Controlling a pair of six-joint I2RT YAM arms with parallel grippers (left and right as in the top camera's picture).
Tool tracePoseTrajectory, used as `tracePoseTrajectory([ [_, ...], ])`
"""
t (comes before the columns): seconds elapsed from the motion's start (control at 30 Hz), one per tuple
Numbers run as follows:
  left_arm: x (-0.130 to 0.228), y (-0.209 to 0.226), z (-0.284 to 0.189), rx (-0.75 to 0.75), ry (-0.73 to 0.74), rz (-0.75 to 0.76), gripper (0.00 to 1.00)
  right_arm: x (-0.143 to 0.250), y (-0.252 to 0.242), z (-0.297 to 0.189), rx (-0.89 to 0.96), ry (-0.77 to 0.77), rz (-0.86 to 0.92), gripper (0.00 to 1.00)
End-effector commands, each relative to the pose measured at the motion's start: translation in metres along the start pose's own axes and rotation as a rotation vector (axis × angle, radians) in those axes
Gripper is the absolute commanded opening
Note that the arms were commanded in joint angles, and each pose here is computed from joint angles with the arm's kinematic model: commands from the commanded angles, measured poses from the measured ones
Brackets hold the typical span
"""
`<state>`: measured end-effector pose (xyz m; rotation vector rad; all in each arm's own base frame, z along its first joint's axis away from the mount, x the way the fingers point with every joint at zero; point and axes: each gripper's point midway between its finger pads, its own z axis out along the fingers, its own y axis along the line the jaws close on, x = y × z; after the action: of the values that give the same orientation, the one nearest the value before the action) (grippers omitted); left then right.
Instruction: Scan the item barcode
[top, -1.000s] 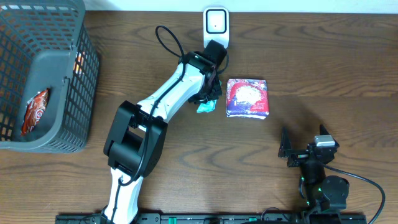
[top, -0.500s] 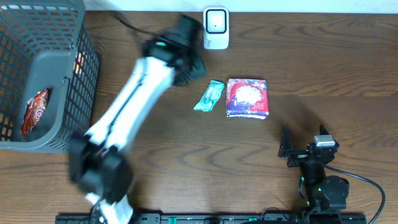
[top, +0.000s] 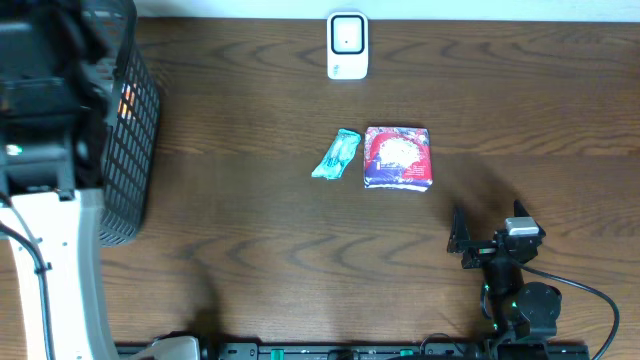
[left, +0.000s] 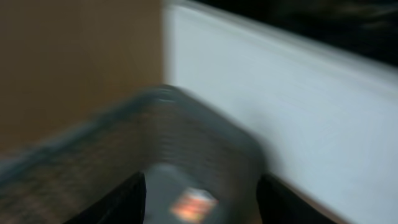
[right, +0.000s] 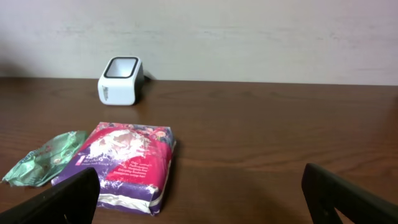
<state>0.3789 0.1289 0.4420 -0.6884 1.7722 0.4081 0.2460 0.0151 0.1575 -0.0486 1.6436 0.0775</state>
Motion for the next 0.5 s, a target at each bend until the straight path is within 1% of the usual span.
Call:
tracePoseTrajectory([
  [0.0, 0.019, 0.058, 0.033, -0.222, 0.090, 0.213, 0.57, 0.001, 0.001, 0.000, -0.004, 0.000, -0.011, 0.99],
  [0.07, 0.035, 0.084, 0.049, -0.294, 0.158, 0.223, 0.59, 0.001, 0.001, 0.000, -0.004, 0.000, -0.011, 0.99],
  [0.13, 0.053, 0.109, 0.064, -0.357, 0.230, 0.238, 0.70, 0.001, 0.001, 0.000, -0.004, 0.000, -0.011, 0.99],
  [0.17, 0.063, 0.120, 0.070, -0.383, 0.267, 0.244, 0.74, 0.001, 0.001, 0.000, -0.004, 0.000, -0.011, 0.99],
  [0.27, 0.097, 0.148, 0.087, -0.440, 0.394, 0.264, 0.79, 0.001, 0.001, 0.000, -0.004, 0.000, -0.011, 0.99],
  [0.33, 0.122, 0.156, 0.097, -0.423, 0.483, 0.275, 0.79, 0.001, 0.001, 0.000, -0.004, 0.000, -0.011, 0.99],
  [0.4, 0.146, 0.160, 0.107, -0.376, 0.571, 0.271, 0.80, 0.001, 0.001, 0.000, -0.004, 0.000, -0.011, 0.99],
  [0.47, 0.169, 0.165, 0.115, -0.351, 0.649, 0.257, 0.84, 0.001, 0.001, 0.000, -0.004, 0.000, -0.011, 0.99],
])
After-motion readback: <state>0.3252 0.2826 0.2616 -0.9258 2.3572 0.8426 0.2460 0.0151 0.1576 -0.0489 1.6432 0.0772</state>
